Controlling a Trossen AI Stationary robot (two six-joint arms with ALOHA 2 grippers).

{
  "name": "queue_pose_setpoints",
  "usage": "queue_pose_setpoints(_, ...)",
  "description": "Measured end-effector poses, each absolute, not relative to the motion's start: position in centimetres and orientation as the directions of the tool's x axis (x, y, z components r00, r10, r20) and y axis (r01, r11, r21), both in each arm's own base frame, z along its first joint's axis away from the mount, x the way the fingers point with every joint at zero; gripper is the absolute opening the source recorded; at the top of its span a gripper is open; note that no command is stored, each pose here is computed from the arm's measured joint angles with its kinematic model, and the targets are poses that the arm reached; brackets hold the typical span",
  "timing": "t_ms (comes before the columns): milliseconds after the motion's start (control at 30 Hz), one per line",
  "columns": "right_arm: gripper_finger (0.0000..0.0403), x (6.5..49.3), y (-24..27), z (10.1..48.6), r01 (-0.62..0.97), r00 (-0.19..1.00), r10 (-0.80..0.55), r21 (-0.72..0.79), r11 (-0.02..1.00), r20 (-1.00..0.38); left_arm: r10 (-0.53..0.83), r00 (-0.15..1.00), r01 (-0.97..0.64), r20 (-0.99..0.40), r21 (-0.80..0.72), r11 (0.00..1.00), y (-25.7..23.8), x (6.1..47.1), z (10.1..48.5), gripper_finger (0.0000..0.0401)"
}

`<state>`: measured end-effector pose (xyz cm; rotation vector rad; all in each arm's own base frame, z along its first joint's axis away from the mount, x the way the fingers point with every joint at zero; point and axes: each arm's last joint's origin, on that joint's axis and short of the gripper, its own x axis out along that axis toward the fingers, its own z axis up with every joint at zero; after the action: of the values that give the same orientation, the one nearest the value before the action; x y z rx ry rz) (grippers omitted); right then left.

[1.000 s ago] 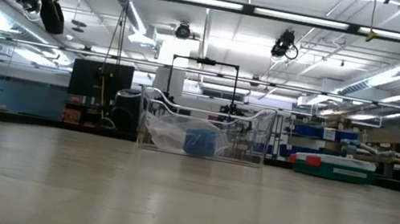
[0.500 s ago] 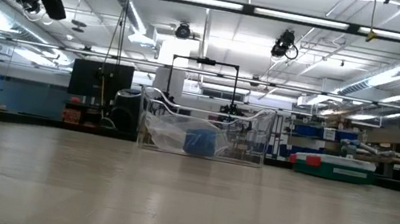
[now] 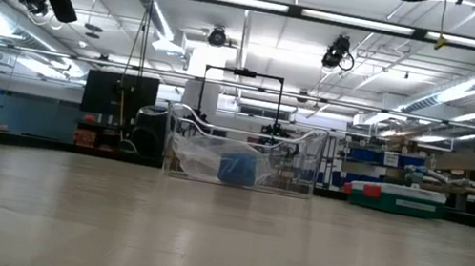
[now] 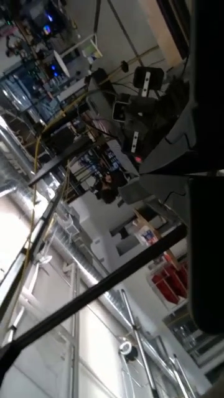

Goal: Roll bandage
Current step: Roll the sky blue bandage

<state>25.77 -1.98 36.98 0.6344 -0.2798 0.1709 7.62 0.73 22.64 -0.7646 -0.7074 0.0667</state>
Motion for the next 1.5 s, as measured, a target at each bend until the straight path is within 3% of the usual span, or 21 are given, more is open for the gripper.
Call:
queue_pose_setpoints(133, 0.0001, 25.8, -2.0, 37.5, -0.239, 0.947, 0.065, 0.557, 0.796, 0.314, 0.268, 0.788, 0.206, 0.555, -0.647, 0.734, 0.6, 7.0, 25.4, 0.0019)
queue_pose_setpoints(367, 0.0000, 27.5, -2.2, 39.2, -0.250, 0.960, 0.144, 0.498, 0.830, 0.241, 0.205, 0.911, 0.007, 0.359, -0.509, 0.861, 0.5, 7.3, 33.0, 0.0019)
queue_pose_setpoints(533, 0.0000, 29.7, -2.7, 40.1, -0.293, 0.953, 0.216, 0.467, 0.834, 0.213, 0.166, 0.976, -0.098, 0.138, -0.401, 0.911, 0.3, 8.1, 37.8, 0.0019)
queue_pose_setpoints(733, 0.0000, 31.6, -3.1, 40.6, -0.412, 0.911, 0.365, 0.490, 0.768, 0.194, 0.019, 0.989, -0.072, -0.149, -0.359, 0.931, -0.1, 9.6, 41.6, 0.0019)
queue_pose_setpoints(967, 0.0000, 32.6, -2.9, 39.0, -0.419, 0.873, 0.487, 0.569, 0.708, 0.038, -0.226, 0.889, 0.034, -0.397, -0.436, 0.899, -1.0, 12.0, 43.0, 0.0019)
queue_pose_setpoints(1200, 0.0000, 32.6, -2.8, 38.6, -0.419, 0.856, 0.517, 0.586, 0.693, 0.001, -0.389, 0.724, 0.072, -0.569, -0.499, 0.863, -2.9, 14.0, 42.0, 0.0019)
queue_pose_setpoints(1500, 0.0000, 32.6, -2.2, 38.7, -0.439, 0.847, 0.532, 0.567, 0.697, 0.002, -0.459, 0.571, 0.078, -0.681, -0.512, 0.856, -5.6, 15.6, 40.4, 0.0019)
